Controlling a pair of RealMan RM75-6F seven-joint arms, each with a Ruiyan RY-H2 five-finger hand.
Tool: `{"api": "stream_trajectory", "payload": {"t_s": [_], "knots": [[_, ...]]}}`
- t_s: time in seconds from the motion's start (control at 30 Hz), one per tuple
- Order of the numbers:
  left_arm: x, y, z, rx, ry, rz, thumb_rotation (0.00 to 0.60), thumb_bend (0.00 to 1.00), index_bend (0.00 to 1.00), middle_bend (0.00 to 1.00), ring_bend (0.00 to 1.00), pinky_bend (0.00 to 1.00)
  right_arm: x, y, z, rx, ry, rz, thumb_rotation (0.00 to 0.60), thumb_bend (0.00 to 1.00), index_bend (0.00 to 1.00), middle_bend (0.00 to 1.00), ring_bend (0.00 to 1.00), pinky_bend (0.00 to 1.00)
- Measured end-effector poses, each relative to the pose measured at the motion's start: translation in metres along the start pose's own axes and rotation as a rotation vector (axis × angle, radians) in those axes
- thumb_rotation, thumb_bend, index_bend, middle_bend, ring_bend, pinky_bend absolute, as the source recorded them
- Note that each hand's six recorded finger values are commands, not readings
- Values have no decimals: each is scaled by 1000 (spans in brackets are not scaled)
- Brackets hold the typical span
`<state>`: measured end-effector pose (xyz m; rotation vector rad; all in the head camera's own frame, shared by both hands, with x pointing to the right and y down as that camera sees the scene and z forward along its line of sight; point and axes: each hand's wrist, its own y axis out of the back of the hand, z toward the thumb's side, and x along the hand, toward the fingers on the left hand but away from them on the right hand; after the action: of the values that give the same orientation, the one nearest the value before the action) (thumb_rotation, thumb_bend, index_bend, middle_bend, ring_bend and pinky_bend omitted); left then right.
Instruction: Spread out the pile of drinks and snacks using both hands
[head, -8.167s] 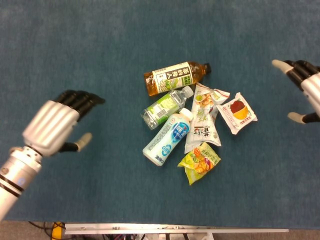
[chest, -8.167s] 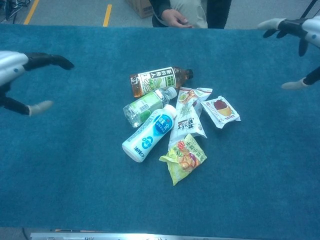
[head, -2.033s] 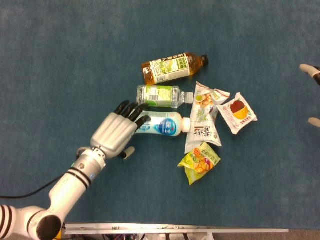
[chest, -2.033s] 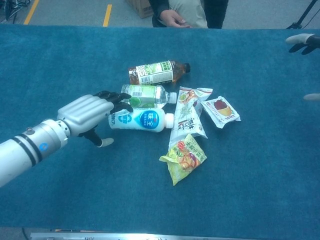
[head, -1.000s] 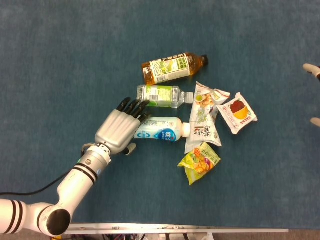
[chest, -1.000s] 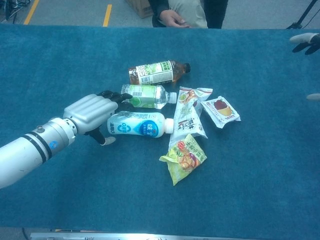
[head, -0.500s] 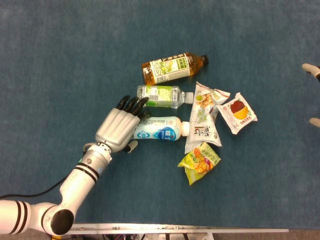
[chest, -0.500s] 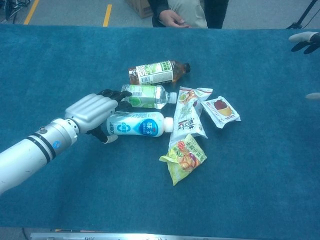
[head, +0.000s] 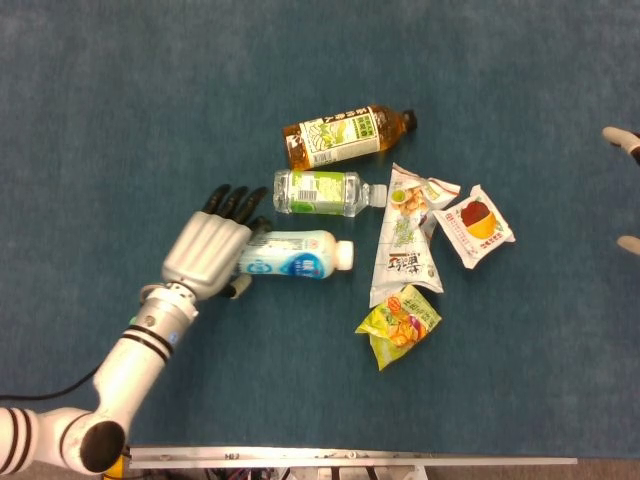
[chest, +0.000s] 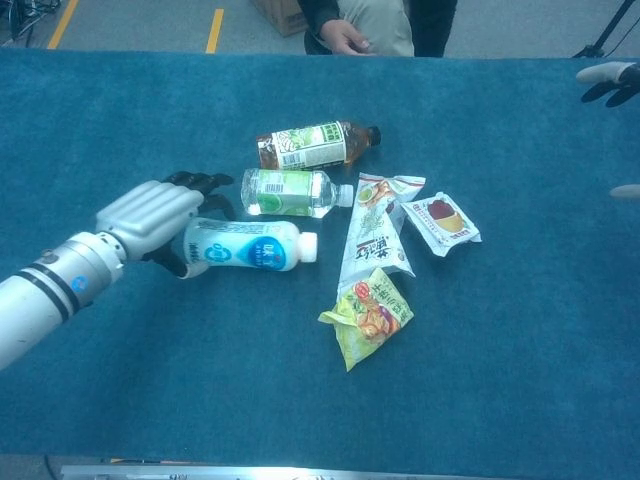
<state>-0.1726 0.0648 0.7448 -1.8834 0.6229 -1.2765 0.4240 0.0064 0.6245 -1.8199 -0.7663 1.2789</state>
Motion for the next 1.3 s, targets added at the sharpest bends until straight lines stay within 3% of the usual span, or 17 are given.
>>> {"api": "stream_trajectory", "payload": {"t_s": [0.4, 0.57, 0.7, 0.93, 1.3], "knots": [[-35, 10, -75, 27, 134, -4, 600, 287, 444, 39, 0, 0, -3, -1, 7, 3, 13, 4, 600, 0, 48, 213, 209, 471], [-44, 8, -92, 20, 168, -18, 600, 285, 442, 38, 0, 0, -3, -1, 8, 4, 13, 3, 600, 0, 48, 213, 209, 471], [-46, 7, -90, 23, 155, -27, 600, 282, 401, 29, 0, 0, -3, -1, 9, 4, 15, 2, 600, 0, 48, 213, 209, 471], [-50, 14, -80, 47, 123, -49, 600, 278, 141, 0, 0, 0, -2, -1, 6, 2, 8, -1, 600, 0, 48, 213, 209, 471], [-45, 48, -46, 21, 41, 9, 600, 278, 159, 0, 0, 0, 0, 1, 3, -4, 7, -12, 600, 0, 48, 213, 209, 471]]}}
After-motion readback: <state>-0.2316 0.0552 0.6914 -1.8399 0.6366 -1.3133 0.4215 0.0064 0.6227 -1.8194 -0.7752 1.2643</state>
